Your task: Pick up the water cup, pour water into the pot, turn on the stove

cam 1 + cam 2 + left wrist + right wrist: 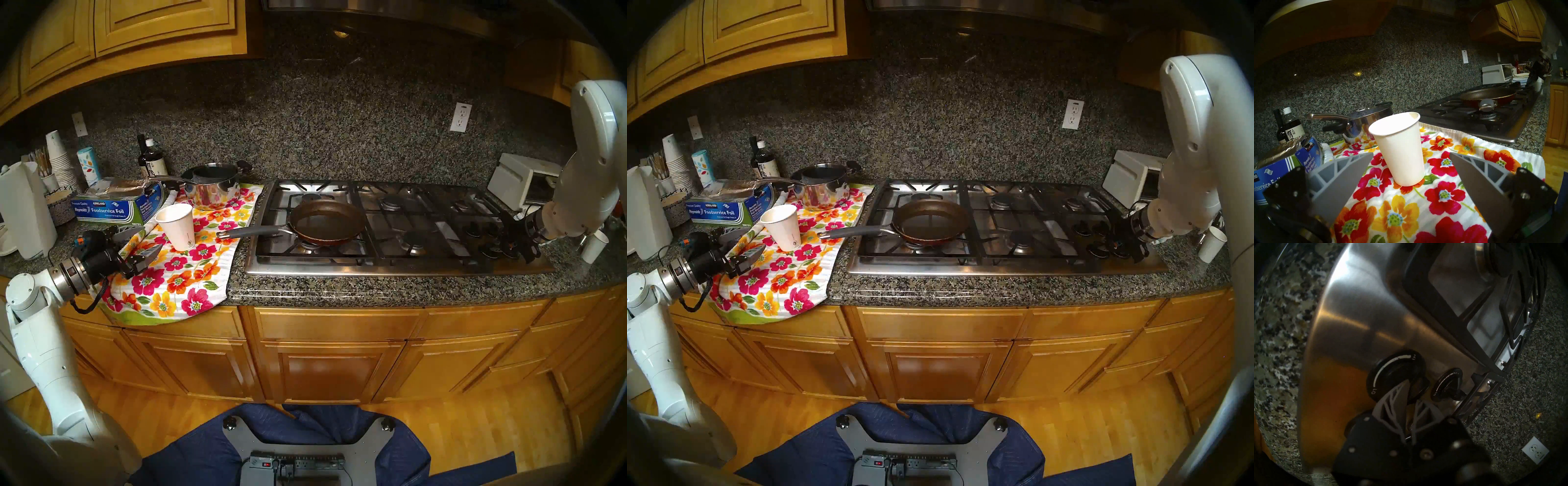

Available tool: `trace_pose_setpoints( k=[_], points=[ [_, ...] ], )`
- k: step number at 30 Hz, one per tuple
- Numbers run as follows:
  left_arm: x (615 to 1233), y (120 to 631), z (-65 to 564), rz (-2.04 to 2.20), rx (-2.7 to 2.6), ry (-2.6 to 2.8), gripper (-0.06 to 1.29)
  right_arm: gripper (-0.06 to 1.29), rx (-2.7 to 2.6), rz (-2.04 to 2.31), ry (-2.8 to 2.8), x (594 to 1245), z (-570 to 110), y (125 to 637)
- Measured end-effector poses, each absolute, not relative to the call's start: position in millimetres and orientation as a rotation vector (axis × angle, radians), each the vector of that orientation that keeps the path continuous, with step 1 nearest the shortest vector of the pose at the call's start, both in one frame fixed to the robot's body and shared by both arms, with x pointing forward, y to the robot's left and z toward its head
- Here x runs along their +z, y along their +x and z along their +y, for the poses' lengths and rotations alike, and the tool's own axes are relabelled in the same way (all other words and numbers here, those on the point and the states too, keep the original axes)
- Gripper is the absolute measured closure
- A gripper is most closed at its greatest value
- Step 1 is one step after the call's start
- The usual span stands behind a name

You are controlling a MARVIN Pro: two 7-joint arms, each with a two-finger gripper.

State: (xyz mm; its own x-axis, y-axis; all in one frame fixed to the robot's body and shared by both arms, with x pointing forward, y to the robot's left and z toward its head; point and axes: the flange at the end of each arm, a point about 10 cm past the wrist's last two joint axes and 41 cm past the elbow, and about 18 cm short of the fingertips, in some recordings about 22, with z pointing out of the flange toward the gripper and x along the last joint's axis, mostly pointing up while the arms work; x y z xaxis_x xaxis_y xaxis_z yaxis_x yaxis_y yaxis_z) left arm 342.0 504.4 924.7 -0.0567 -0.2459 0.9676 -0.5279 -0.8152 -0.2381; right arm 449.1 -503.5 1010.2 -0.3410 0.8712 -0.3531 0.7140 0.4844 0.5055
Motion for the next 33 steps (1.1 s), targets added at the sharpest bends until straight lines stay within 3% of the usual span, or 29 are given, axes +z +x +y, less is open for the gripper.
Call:
trace_pose_setpoints(
  k=[33],
  points=[
    [924.5,342.0,504.3,-0.84,1.969,2.0,0.02,1.27,0.308,2.221,1.033,1000.6,-519.8,448.5]
  ],
)
